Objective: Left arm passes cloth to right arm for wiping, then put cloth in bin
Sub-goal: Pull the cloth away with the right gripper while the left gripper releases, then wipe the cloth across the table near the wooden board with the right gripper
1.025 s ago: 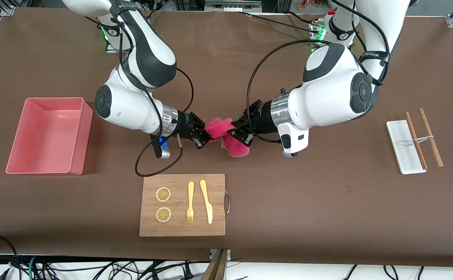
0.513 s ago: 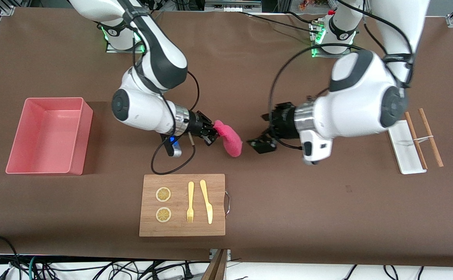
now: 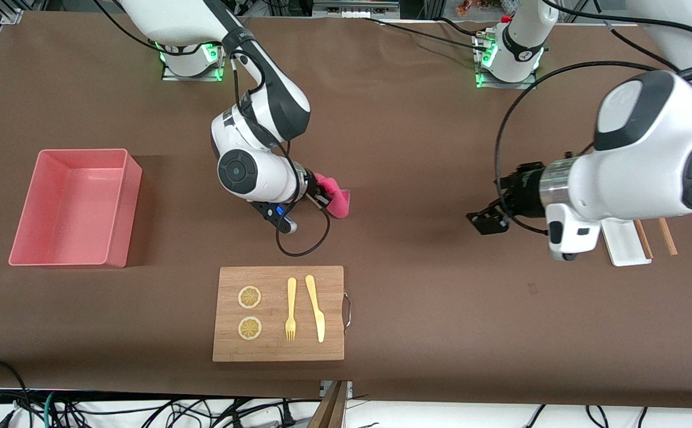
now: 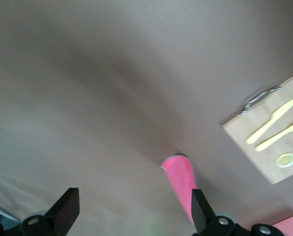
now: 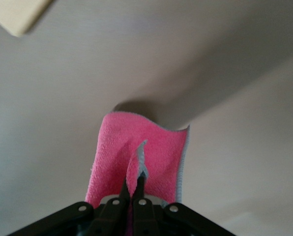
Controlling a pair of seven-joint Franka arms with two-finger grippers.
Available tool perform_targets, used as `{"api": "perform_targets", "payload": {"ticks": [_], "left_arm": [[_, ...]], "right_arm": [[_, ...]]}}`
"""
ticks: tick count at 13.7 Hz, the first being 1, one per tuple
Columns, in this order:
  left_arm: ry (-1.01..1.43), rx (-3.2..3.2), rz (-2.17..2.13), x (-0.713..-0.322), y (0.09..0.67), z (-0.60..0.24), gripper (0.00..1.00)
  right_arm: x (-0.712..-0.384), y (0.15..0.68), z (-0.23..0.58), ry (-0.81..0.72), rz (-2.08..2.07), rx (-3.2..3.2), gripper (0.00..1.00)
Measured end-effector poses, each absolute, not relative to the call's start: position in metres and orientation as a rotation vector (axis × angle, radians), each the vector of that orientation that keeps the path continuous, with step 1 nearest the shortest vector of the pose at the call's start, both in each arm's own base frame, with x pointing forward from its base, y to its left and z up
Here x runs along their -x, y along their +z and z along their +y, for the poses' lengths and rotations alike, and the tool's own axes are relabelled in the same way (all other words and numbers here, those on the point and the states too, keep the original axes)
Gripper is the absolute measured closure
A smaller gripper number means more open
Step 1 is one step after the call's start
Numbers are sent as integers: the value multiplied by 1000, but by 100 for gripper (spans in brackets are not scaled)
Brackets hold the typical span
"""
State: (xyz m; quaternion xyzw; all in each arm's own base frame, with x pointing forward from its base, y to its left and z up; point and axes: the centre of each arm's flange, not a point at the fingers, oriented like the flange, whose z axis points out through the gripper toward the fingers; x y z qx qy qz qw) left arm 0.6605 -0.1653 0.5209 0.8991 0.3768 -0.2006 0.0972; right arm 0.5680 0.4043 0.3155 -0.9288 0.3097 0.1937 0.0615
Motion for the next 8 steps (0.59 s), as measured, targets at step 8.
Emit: {"api": "perform_targets", "payload": {"ticks": [8], "left_arm": [[-519, -2976, 569, -596, 554, -41, 0]], "right_arm": [[-589, 266, 325, 592, 764, 3034, 97]]}}
